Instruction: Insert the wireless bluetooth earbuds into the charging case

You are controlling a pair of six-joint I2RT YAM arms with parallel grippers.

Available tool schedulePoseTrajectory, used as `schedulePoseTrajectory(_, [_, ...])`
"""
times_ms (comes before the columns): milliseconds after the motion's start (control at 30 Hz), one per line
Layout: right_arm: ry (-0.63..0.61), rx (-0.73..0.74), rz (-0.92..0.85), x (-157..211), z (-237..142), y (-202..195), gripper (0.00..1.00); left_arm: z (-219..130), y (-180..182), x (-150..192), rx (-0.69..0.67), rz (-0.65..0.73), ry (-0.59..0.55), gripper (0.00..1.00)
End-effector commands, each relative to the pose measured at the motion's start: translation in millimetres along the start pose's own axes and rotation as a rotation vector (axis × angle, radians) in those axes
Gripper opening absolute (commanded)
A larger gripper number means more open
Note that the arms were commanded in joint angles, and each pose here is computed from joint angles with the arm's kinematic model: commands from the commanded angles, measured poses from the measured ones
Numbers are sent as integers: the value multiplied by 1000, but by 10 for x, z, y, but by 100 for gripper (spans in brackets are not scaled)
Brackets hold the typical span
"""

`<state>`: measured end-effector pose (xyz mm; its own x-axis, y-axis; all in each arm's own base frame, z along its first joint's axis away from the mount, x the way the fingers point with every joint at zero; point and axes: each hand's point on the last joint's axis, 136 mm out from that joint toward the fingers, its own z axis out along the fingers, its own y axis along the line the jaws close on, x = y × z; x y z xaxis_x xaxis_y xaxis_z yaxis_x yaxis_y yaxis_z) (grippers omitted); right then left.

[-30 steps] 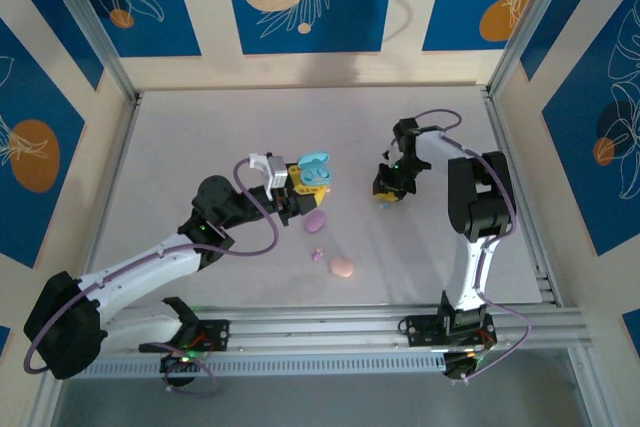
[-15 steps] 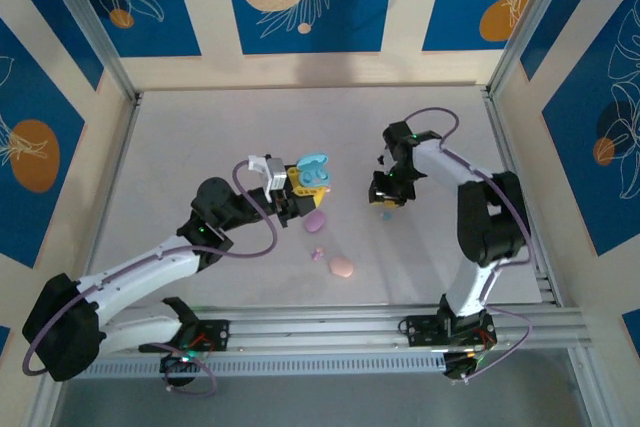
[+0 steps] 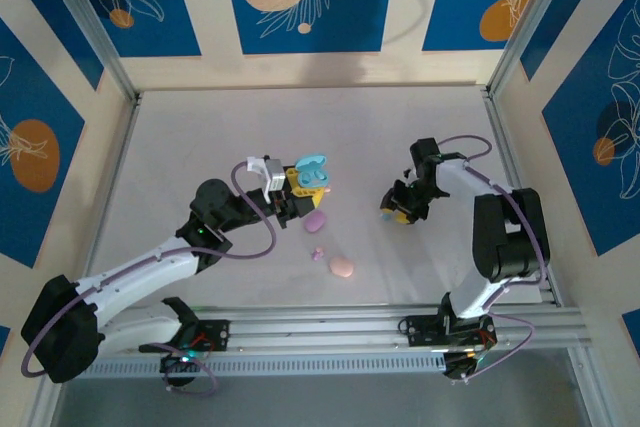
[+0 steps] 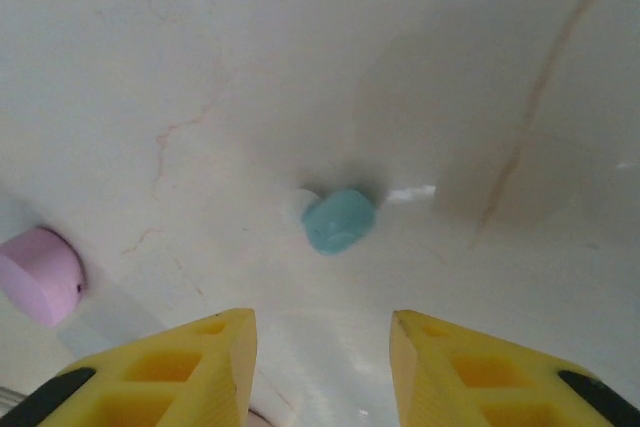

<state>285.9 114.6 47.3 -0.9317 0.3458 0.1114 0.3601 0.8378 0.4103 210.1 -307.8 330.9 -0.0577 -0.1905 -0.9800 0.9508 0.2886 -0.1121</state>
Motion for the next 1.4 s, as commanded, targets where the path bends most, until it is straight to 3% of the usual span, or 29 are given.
schedulePoseTrajectory(0, [35, -73, 28, 18, 104, 111, 41, -10, -62, -124, 16, 22, -45, 28])
schedulePoseTrajectory(600, [7, -8, 89, -29, 203, -68, 42, 31, -42, -117, 17, 21, -35, 28])
schedulePoseTrajectory(1367, [3, -68, 33, -166, 263, 85, 31, 56, -29, -92, 19, 14, -30, 28])
